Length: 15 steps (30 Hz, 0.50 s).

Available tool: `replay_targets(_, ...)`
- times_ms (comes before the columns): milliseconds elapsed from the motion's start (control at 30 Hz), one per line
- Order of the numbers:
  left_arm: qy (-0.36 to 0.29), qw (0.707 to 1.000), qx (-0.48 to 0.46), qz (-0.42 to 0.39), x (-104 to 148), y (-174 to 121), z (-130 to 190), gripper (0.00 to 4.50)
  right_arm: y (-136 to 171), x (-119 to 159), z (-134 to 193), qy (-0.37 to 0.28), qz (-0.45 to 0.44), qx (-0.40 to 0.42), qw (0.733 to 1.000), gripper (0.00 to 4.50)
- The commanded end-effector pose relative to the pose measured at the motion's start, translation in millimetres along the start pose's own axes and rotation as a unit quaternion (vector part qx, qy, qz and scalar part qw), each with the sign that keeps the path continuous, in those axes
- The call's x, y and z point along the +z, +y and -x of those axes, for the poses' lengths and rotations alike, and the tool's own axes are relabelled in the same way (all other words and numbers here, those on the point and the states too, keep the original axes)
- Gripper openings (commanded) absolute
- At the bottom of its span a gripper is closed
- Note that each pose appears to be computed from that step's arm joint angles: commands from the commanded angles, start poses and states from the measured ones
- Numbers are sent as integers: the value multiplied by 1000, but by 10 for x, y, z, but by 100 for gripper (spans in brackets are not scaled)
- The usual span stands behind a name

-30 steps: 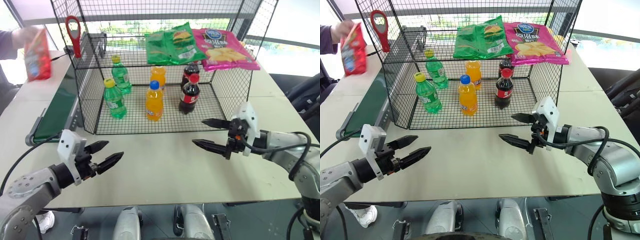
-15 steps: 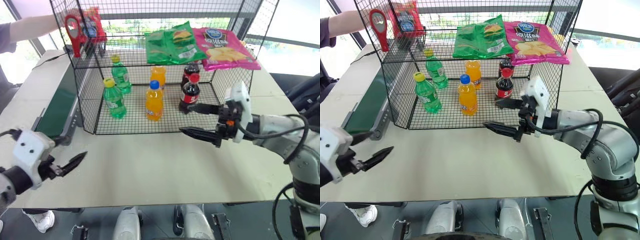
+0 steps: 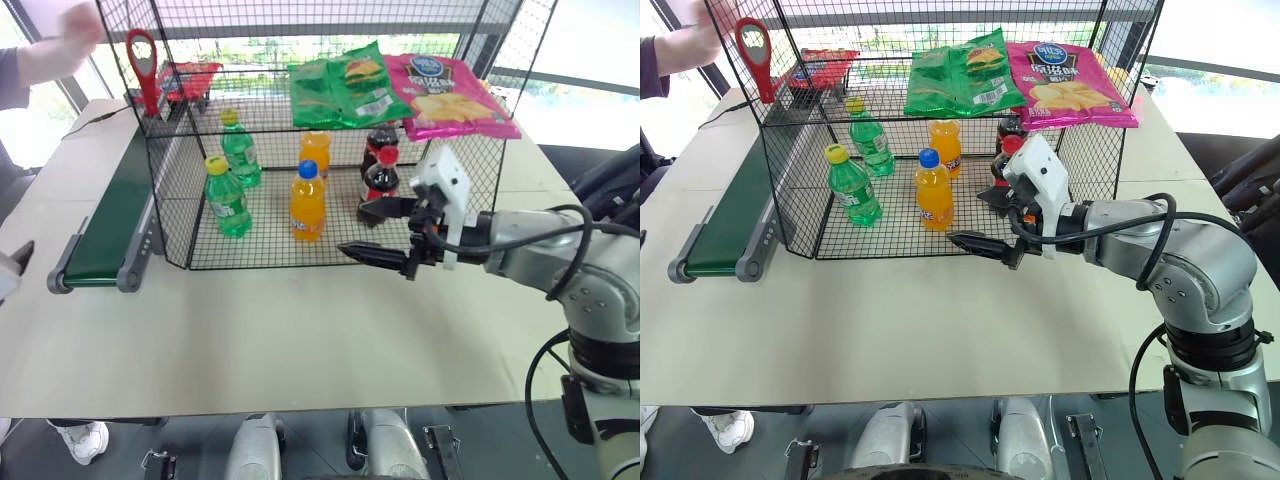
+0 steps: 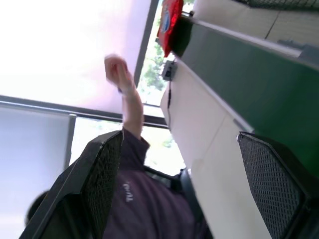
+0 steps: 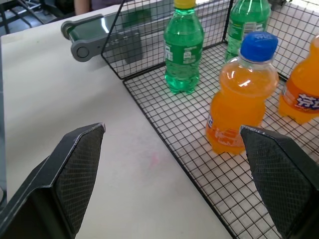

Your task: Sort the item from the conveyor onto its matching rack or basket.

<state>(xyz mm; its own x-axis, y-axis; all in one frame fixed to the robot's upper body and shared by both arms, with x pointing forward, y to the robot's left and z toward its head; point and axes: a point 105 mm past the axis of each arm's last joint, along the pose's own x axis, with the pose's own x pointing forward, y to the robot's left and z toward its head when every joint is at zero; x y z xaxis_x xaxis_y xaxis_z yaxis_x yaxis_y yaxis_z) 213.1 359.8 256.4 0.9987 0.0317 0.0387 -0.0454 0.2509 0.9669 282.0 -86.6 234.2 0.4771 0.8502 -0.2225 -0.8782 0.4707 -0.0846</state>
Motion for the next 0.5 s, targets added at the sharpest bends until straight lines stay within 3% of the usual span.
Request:
replay_targets(33, -18, 1000, 15, -12, 1, 28, -97, 383, 46, 84, 37, -19, 22, -3, 1000, 450)
replay_targets(367, -63, 993, -66, 76, 149, -474, -320, 383, 13, -4, 64, -14, 27, -26, 999, 450)
replay_targets(500, -55, 992, -53, 100, 125, -484, -309, 383, -7, -32, 86, -11, 27, -34, 999, 450)
